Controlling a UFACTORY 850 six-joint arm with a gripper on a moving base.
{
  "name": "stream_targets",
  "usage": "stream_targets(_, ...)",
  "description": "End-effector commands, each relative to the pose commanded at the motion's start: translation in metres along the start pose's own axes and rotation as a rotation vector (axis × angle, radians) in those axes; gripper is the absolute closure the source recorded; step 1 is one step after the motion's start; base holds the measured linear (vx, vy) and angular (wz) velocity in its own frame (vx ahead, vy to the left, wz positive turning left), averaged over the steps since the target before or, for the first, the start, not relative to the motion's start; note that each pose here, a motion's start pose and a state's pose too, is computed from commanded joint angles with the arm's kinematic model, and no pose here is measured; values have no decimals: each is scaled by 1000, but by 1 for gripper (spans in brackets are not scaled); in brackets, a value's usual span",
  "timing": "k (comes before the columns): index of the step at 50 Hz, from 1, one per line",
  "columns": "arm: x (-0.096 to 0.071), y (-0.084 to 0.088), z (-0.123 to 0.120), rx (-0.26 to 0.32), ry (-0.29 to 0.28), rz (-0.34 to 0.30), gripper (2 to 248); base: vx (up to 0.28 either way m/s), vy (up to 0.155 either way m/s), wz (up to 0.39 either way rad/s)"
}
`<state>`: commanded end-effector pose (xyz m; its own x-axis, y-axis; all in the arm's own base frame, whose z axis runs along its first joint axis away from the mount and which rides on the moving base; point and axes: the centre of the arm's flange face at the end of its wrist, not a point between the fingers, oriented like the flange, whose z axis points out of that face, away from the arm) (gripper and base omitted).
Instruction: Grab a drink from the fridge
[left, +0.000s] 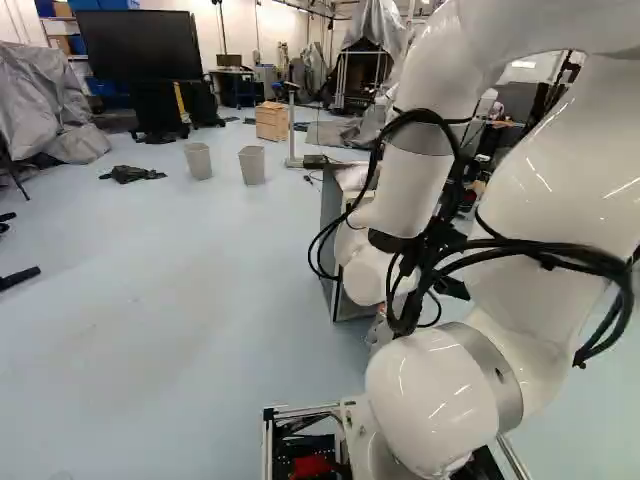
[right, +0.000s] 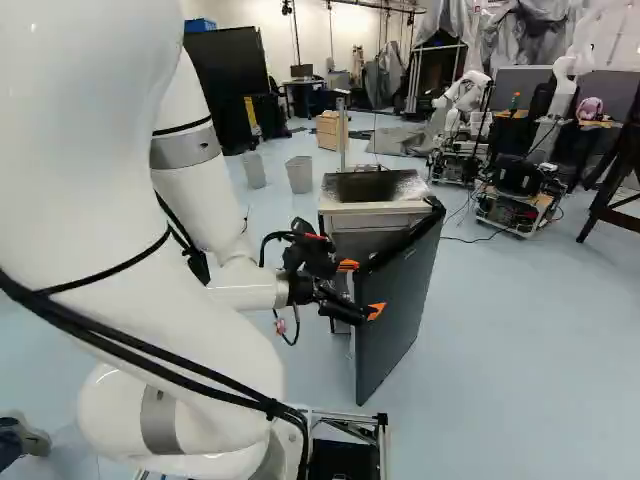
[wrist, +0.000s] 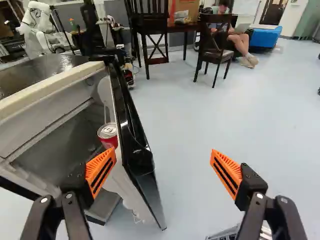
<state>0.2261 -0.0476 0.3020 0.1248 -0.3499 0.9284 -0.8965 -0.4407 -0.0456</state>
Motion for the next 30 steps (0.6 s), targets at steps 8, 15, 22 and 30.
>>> stream_targets(8, 4, 9, 6, -46, 12, 17, 3, 0, 0, 0)
stream_targets(15, 7, 16, 12, -89, 21, 34, 3, 0, 0, 0)
stream_targets(22, 10, 22, 19, -131, 25, 50, 3, 0, 0, 0)
stream_targets(30, 14, 27, 28, -180, 28, 71, 3, 0, 0, 0)
